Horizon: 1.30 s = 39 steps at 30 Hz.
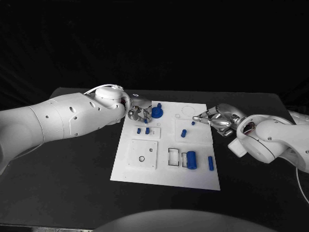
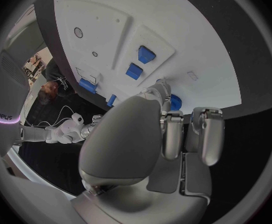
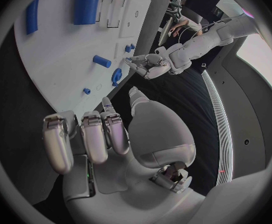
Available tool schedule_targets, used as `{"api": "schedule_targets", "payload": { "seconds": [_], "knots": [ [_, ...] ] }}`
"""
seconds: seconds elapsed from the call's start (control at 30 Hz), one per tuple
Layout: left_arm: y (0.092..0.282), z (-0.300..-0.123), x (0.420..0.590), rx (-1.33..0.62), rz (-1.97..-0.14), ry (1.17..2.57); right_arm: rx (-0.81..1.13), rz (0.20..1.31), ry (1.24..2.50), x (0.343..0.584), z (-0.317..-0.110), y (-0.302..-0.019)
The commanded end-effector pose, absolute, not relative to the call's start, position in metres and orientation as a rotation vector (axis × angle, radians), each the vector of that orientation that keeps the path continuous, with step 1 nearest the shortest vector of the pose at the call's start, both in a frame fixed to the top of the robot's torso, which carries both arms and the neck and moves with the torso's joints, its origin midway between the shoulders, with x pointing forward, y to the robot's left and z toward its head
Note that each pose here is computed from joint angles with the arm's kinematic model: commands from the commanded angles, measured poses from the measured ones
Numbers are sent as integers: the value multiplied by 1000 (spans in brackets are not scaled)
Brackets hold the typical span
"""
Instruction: Assemble the parts on the task board
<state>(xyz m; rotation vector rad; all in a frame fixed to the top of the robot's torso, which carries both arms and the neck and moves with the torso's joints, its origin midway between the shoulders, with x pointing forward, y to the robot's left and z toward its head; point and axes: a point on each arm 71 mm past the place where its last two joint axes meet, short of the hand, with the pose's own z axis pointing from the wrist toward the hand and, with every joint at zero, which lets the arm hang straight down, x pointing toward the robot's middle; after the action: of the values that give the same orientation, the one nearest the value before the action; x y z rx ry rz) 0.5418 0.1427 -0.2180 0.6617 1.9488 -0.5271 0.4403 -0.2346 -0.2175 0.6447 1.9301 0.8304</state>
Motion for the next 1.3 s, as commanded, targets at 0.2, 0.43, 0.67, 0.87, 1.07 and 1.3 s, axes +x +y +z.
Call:
{"api": "schedule_targets", "payload": {
  "seconds": [0.2, 0.43, 0.67, 0.87, 1.07, 1.3],
  "knots": [
    [140, -226, 538, 695, -527, 1992, 633, 838, 1945, 439, -218, -233],
    [141, -226, 538, 688, -524, 1988, 633, 838, 1946, 439, -218, -233],
    [142, -225, 539, 678, -520, 1972, 633, 838, 1947, 439, -218, -233],
    [143, -223, 540, 662, -517, 1946, 632, 839, 1948, 439, -218, -233],
    [145, -222, 541, 645, -509, 1933, 632, 839, 1949, 439, -218, -233],
    [148, -219, 543, 616, -497, 1892, 632, 839, 1951, 439, -218, -233]
  ]
}}
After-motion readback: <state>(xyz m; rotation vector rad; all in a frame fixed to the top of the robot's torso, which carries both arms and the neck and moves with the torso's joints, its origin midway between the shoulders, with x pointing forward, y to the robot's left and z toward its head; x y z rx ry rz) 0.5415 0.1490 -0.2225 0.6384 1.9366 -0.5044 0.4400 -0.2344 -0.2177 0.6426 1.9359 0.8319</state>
